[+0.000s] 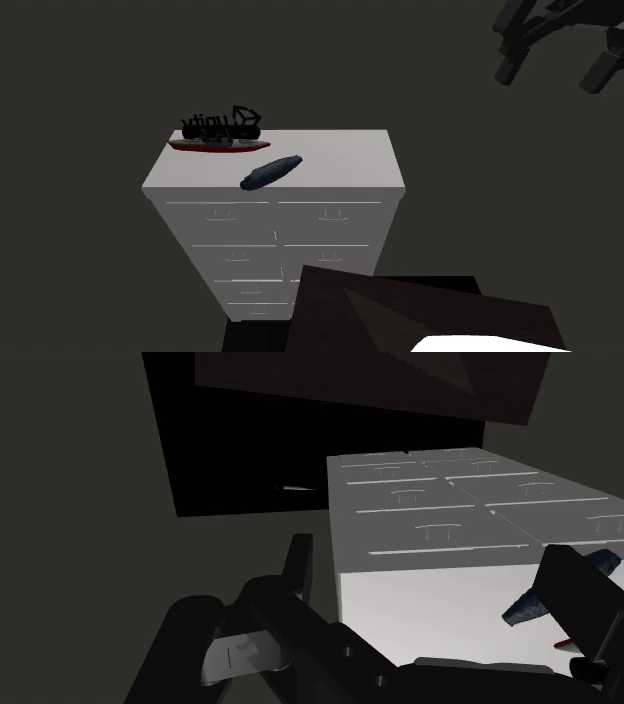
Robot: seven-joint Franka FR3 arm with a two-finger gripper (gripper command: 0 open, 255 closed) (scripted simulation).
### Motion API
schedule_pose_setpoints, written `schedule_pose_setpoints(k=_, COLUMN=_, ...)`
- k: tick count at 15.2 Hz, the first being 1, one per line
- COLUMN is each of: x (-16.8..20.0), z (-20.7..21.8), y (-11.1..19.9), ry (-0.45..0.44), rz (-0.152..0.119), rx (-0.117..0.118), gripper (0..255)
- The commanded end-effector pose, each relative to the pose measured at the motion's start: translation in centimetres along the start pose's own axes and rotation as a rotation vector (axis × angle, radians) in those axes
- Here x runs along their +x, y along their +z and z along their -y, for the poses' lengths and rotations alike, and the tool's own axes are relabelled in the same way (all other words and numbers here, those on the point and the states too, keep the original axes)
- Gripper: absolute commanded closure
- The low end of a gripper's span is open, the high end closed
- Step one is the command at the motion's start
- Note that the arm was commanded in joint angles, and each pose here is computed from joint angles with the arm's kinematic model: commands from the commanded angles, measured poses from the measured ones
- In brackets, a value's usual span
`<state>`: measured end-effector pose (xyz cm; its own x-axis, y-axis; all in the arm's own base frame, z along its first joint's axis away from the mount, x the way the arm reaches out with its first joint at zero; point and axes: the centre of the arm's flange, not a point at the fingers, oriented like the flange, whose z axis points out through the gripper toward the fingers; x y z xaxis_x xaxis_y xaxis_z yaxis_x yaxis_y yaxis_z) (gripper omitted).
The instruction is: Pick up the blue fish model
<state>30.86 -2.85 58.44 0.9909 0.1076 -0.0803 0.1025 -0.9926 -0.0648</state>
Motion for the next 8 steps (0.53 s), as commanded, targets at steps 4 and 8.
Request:
schedule_pose_setpoints(k=4, x=1.1, z=2.6, y=2.7, ry=0.044, rz=0.002, rx=0.011, gripper=0)
schedule_pose_setpoints(k=8, x=2.7, z=6.0, y=6.1, ry=0.103, rz=0.004, rx=0.025, gripper=0)
